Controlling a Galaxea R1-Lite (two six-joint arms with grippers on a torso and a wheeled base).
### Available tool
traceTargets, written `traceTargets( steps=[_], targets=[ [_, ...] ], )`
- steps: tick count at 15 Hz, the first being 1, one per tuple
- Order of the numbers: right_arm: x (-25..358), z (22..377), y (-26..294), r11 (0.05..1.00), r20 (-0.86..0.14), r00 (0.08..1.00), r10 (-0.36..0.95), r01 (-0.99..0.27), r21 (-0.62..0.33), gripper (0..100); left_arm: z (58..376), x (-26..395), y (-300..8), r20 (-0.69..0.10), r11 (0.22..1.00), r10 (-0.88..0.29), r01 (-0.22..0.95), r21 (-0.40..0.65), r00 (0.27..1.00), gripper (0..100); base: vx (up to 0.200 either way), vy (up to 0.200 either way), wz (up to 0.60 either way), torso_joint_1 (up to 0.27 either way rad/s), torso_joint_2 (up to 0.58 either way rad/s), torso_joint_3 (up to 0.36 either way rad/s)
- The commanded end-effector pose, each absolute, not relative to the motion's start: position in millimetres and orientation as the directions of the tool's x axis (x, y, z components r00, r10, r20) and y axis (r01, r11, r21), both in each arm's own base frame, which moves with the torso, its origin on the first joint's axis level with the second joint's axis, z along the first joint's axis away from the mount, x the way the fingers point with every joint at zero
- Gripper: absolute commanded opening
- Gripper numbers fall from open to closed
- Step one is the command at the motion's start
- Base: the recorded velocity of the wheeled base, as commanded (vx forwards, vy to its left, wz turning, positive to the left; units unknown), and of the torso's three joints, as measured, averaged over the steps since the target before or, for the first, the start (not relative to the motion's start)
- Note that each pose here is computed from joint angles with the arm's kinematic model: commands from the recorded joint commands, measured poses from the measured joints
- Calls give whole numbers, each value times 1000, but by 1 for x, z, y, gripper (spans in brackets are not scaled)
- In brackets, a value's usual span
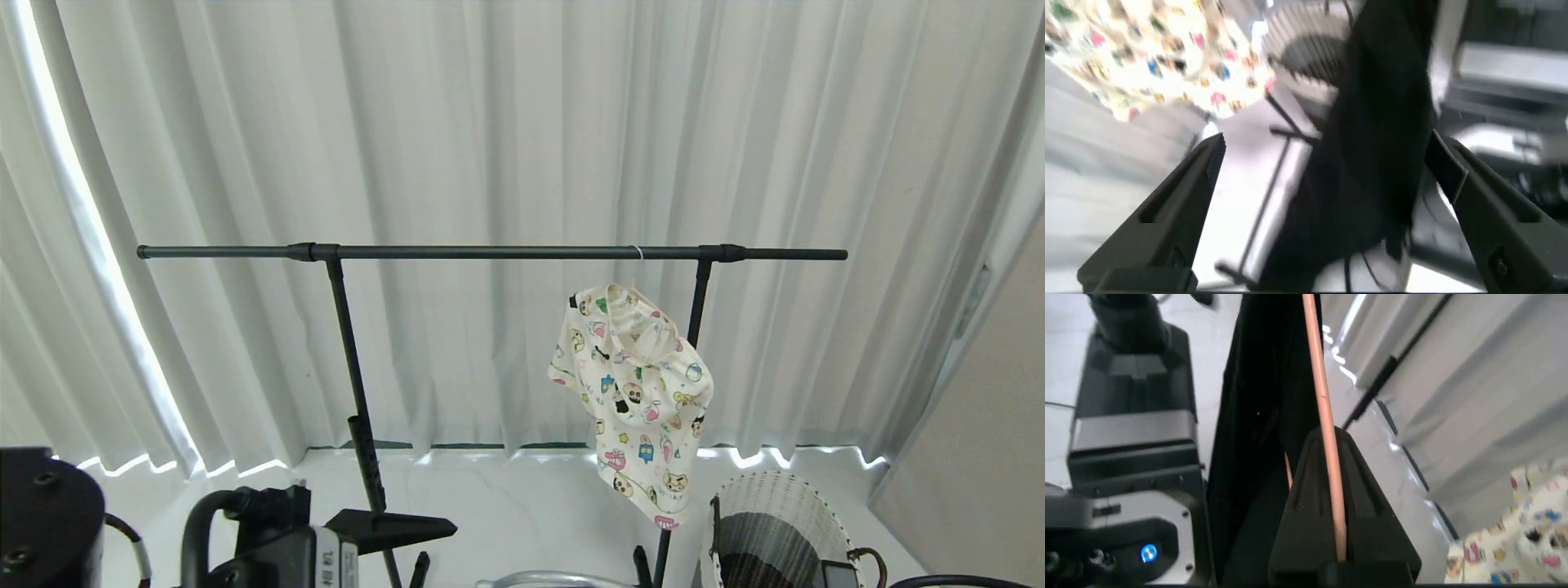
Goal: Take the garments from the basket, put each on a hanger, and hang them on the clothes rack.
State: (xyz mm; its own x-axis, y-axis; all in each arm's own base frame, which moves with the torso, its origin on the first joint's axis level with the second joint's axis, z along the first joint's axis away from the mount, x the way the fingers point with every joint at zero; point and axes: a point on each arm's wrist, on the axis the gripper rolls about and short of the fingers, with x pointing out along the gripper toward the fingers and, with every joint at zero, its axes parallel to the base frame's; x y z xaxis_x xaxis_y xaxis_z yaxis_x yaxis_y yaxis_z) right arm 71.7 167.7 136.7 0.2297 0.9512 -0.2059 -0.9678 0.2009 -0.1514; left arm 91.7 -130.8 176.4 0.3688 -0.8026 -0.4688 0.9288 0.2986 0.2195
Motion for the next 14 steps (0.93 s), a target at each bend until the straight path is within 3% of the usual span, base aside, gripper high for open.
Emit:
traceTargets(
  steps=[1,4,5,12,13,14],
  targets=[
    [71,140,182,173,-192,201,961,-973,-156,0,162,104,-148,-519,290,-780,936,198,351,100,0,0,0,0,0,0],
    [70,141,188,151,-190,185,964,-972,-183,0,157,106,-151,-534,287,-773,939,190,344,100,0,0,0,0,0,0],
    [70,141,188,151,-189,185,964,-971,-183,0,158,106,-151,-534,287,-773,939,190,344,0,0,0,0,0,0,0],
    [70,140,187,154,-193,192,962,-968,-197,0,157,106,-150,-534,293,-769,936,195,352,0,0,0,0,0,0,0],
    [70,138,186,153,-199,193,961,-967,-203,100,157,106,-150,-534,293,-769,936,195,352,0,0,0,0,0,0,0],
    [71,138,186,155,-199,196,960,-966,-205,100,157,106,-150,-534,296,-767,935,195,354,0,0,0,0,0,0,0]
  ],
)
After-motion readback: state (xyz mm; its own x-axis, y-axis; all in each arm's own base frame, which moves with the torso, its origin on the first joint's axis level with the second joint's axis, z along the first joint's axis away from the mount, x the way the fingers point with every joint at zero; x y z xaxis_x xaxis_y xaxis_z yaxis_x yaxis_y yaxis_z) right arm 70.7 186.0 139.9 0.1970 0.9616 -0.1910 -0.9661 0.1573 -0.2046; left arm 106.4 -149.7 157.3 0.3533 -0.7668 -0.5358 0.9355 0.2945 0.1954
